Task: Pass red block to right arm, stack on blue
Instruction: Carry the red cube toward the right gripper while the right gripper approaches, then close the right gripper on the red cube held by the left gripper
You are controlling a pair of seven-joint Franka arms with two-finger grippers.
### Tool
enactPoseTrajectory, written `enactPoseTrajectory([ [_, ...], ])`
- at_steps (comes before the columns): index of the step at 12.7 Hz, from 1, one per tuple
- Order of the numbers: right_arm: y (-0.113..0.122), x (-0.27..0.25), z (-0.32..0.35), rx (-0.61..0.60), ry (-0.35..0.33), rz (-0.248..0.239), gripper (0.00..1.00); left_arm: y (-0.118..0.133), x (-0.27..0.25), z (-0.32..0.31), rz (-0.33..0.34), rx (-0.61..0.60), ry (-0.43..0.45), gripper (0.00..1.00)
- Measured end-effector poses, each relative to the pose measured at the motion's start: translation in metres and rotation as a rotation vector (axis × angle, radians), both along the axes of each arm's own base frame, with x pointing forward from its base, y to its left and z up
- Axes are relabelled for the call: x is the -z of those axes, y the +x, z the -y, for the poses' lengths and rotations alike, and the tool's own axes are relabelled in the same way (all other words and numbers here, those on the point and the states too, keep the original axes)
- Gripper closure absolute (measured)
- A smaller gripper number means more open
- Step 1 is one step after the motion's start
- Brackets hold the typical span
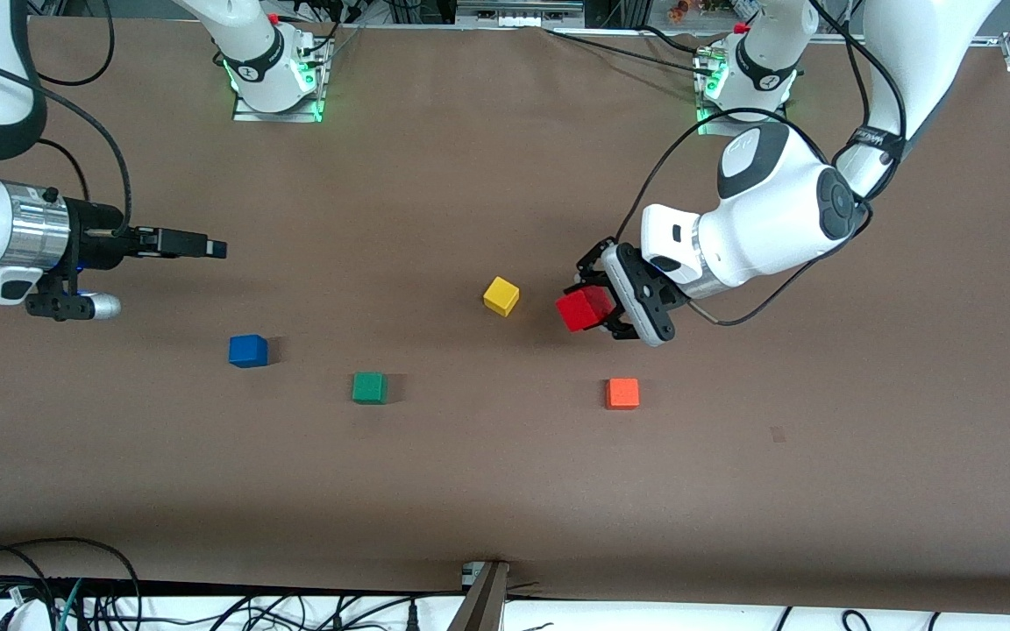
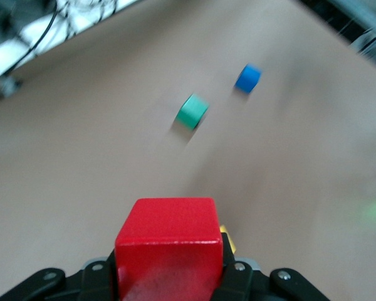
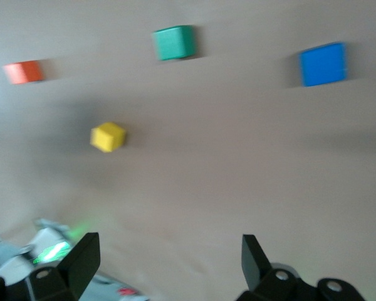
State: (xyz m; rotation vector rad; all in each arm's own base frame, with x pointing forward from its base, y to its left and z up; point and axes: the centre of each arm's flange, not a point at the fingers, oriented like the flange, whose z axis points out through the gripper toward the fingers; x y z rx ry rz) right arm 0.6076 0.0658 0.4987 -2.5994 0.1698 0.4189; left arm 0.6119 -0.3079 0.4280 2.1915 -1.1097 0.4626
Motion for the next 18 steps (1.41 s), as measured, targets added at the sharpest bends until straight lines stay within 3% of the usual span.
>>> enactPoseTrajectory([
  [4, 0.023, 0.036, -0.026, 0.112, 0.334, -0.087, 0.0, -0.006, -0.023, 0.049, 0.021, 0.039, -0.156, 0.44],
  [7, 0.038, 0.076, -0.046, 0.214, 0.573, -0.177, 0.0, -0.016, -0.037, 0.091, 0.086, 0.044, -0.21, 0.44],
  [10, 0.035, 0.109, -0.067, 0.289, 0.767, -0.237, 0.0, -0.013, -0.024, 0.105, 0.086, 0.051, -0.241, 0.44],
  [14, 0.009, 0.163, -0.12, 0.351, 0.959, -0.161, 0.0, -0.012, -0.009, 0.127, 0.102, 0.042, -0.24, 0.44],
  [18, -0.008, 0.183, -0.169, 0.41, 1.019, -0.122, 0.0, -0.009, -0.007, 0.125, 0.102, 0.036, -0.239, 0.44],
])
